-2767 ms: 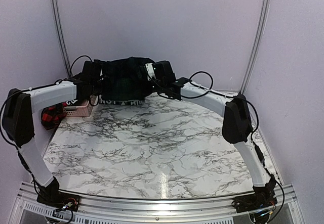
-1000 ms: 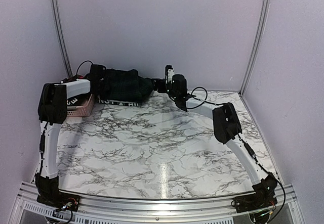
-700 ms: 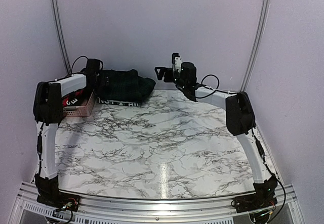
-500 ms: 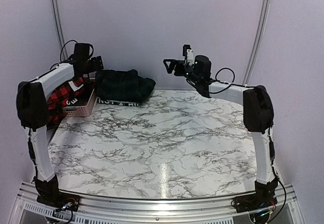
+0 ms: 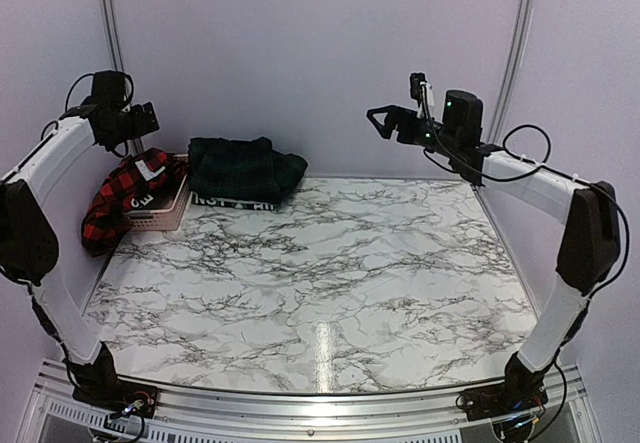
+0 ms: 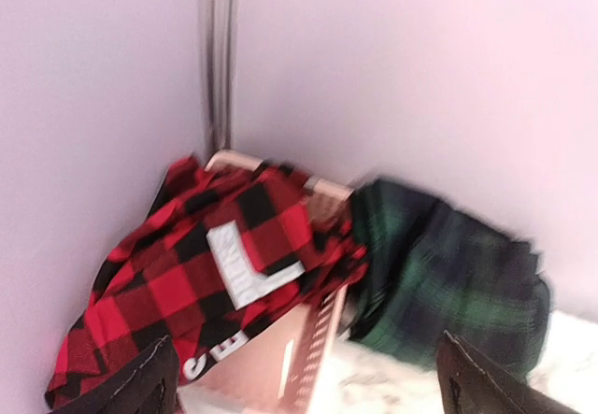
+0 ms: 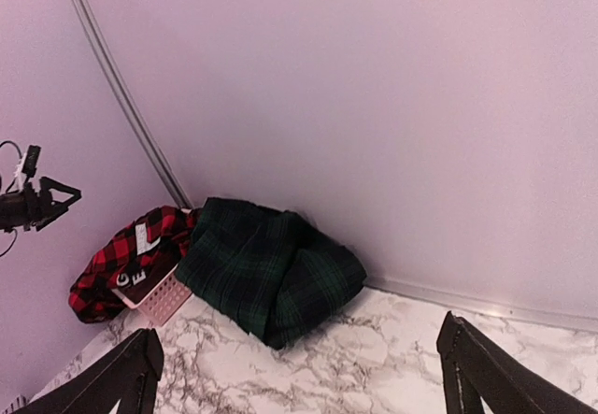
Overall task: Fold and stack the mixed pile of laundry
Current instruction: Pick up the crumpled T-shirt from the bin, then place the crumpled T-shirt at the center of the board.
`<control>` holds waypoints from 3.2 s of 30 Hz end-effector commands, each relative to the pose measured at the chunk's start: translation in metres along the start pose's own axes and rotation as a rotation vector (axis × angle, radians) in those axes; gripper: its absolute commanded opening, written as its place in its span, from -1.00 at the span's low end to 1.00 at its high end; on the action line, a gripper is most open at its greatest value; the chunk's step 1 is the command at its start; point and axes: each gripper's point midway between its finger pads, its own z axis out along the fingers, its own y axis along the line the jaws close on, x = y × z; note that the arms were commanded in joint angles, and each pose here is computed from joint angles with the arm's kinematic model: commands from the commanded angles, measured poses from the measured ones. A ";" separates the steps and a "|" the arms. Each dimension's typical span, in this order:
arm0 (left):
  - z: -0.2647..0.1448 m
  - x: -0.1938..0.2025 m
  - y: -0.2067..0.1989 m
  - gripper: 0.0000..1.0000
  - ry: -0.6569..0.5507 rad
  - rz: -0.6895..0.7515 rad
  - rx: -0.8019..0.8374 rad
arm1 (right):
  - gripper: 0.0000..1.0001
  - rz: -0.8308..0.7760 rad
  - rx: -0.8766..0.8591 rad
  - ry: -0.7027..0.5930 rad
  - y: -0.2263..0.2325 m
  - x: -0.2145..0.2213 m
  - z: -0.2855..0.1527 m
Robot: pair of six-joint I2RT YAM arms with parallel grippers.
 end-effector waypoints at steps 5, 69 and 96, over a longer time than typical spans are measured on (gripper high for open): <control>0.055 0.080 0.060 0.98 0.240 0.244 -0.328 | 0.97 0.056 -0.028 0.187 0.012 0.064 -0.043; -0.321 -0.166 -0.212 -1.00 -0.424 -0.229 0.933 | 0.89 0.075 -0.129 0.241 0.033 0.078 -0.074; -0.396 0.109 -0.424 -1.00 0.116 0.233 1.450 | 0.91 0.098 -0.057 0.283 0.008 0.101 -0.110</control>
